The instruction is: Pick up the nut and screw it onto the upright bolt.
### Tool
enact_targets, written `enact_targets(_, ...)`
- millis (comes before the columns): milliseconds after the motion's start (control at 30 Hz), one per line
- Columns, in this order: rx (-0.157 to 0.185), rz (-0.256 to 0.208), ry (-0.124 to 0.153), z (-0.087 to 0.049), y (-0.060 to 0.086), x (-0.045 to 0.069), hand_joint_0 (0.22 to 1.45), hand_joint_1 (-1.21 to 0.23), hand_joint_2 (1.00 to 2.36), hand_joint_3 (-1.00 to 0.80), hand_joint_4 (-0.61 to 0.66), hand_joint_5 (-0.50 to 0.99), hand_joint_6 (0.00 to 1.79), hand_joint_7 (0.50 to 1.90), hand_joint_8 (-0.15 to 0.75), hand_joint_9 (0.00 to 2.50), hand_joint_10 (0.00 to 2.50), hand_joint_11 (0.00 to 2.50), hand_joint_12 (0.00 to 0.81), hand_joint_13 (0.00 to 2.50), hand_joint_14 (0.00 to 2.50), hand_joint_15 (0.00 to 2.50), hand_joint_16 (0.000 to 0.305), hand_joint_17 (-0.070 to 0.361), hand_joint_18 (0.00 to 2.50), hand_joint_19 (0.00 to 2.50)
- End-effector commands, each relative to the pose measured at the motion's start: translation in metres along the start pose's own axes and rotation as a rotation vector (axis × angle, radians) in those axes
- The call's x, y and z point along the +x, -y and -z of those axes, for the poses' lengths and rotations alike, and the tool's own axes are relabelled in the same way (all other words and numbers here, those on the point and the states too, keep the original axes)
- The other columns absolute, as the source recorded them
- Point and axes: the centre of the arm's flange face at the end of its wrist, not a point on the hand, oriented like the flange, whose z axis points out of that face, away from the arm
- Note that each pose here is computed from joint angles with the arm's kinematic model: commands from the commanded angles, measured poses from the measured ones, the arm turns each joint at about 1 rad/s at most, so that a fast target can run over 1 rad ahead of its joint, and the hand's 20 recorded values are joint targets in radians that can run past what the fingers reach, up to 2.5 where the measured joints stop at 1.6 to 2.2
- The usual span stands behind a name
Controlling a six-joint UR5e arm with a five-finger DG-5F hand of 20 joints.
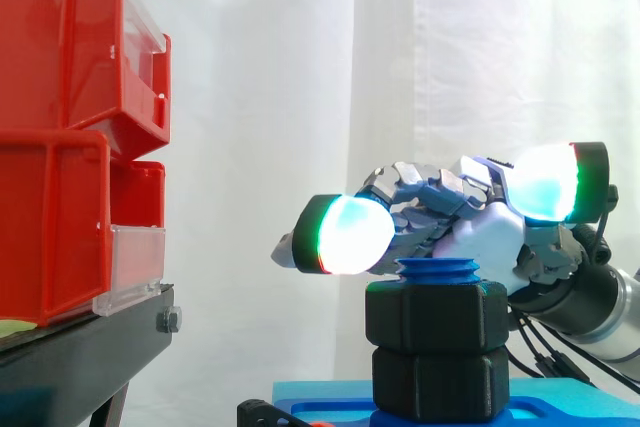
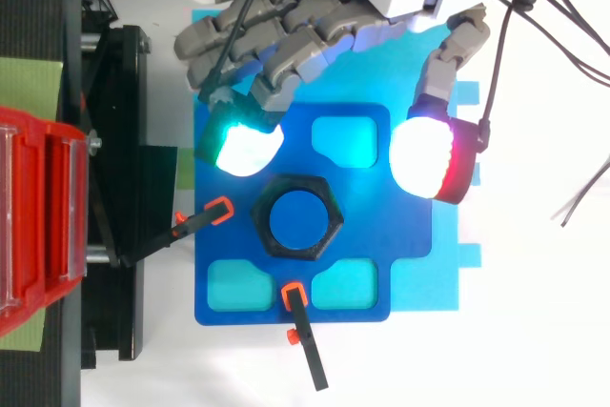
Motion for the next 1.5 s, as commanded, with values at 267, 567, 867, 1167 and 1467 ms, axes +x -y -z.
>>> enact_targets(267,-0.008,-0.004,0.000,-0.008,-0.004,0.005,0.43,-0.14,1.00,-0.50,0.02,-0.27,0.50,0.55,0.177,0.14,0.00,0.00,0.343,0.03,0.00,0.00,0.058,0.129,0.00,0.00)
enact_targets(567,-0.008,-0.011,0.035,-0.028,-0.012,0.017,0.43,-0.10,1.00,-0.50,-0.01,-0.29,0.50,0.55,0.160,0.00,0.00,0.00,0.350,0.00,0.00,0.00,0.060,0.134,0.00,0.00)
enact_targets(867,0.039,-0.037,0.056,-0.035,-0.015,0.029,0.43,-0.09,1.00,-0.50,-0.01,-0.29,0.50,0.54,0.162,0.00,0.00,0.00,0.350,0.00,0.00,0.00,0.060,0.135,0.00,0.00)
enact_targets(1167,0.092,-0.044,0.043,-0.031,-0.018,0.051,0.42,-0.09,1.00,-0.50,-0.01,-0.29,0.50,0.55,0.170,0.00,0.00,0.00,0.354,0.00,0.00,0.00,0.061,0.137,0.00,0.00)
enact_targets(1467,0.120,-0.029,0.014,-0.033,-0.022,0.064,0.38,-0.15,1.00,-0.50,0.04,-0.30,0.50,0.59,0.198,0.00,0.00,0.00,0.376,0.00,0.00,0.00,0.065,0.145,0.00,0.00)
